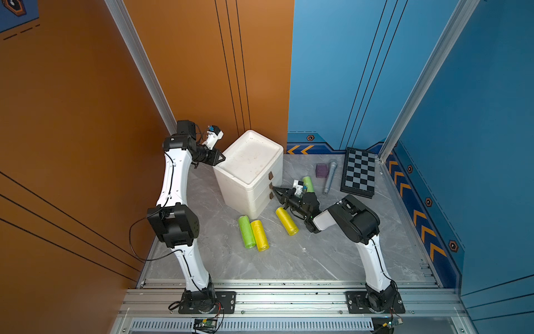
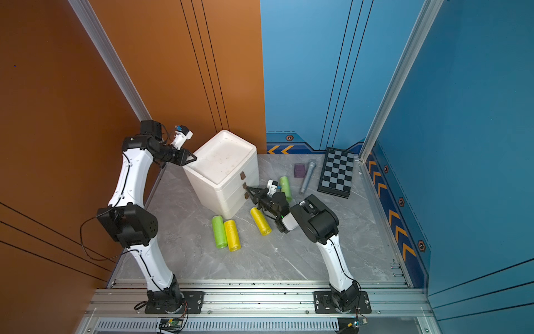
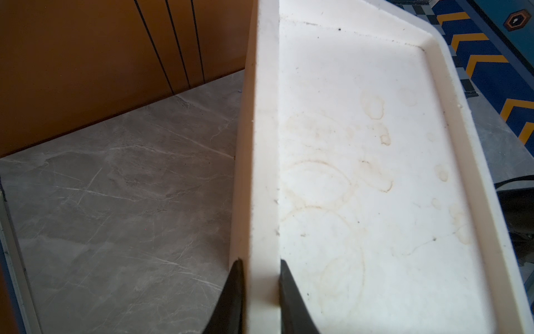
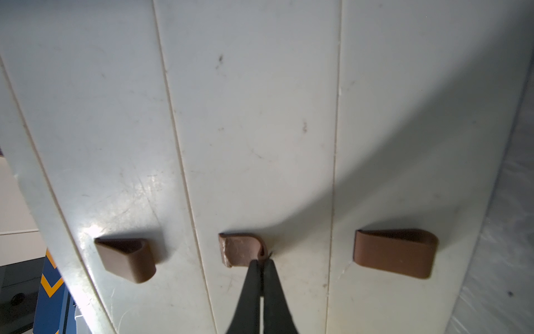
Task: Sort the rolls of trash bags by color and place them into the drawer
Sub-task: Open the drawer in the storage box.
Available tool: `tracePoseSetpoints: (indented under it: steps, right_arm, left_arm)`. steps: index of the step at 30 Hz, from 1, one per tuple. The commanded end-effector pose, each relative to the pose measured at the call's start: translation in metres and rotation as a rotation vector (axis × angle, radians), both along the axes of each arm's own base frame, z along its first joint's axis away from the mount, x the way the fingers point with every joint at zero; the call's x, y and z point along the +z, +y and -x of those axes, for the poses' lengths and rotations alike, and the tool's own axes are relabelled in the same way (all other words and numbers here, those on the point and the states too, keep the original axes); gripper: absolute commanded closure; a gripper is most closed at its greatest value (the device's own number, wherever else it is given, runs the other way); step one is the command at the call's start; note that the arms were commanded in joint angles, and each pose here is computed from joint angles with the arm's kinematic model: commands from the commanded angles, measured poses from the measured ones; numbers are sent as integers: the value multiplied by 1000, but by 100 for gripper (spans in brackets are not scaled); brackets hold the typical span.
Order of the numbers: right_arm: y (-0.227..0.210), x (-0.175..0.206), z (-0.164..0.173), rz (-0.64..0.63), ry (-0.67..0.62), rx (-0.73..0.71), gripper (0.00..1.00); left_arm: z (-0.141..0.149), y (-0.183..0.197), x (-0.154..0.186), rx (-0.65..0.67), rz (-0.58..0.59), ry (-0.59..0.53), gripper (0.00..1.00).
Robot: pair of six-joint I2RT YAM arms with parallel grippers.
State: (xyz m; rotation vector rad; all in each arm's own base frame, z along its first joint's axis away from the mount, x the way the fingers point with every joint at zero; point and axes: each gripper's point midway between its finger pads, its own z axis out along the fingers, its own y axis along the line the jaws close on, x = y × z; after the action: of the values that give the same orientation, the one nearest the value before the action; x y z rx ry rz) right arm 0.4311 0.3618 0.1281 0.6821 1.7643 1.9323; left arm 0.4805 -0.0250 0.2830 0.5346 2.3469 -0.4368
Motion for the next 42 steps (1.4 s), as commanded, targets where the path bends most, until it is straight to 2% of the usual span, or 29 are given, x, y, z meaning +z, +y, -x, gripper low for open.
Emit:
tracePoseSetpoints:
  steps: [1,14,42]
  right_arm:
    - [-9,8,1,-11,-29,-15,99]
    - [-35,10,11,12,-17,-40,100]
    - [-99,2,65,78,52,-73,100]
  left_arm:
    - [19,-26,32,-50,142,-10,100]
    - [12,-13,30,7,116,-4,100]
    - [9,-3,26,36,117,7,100]
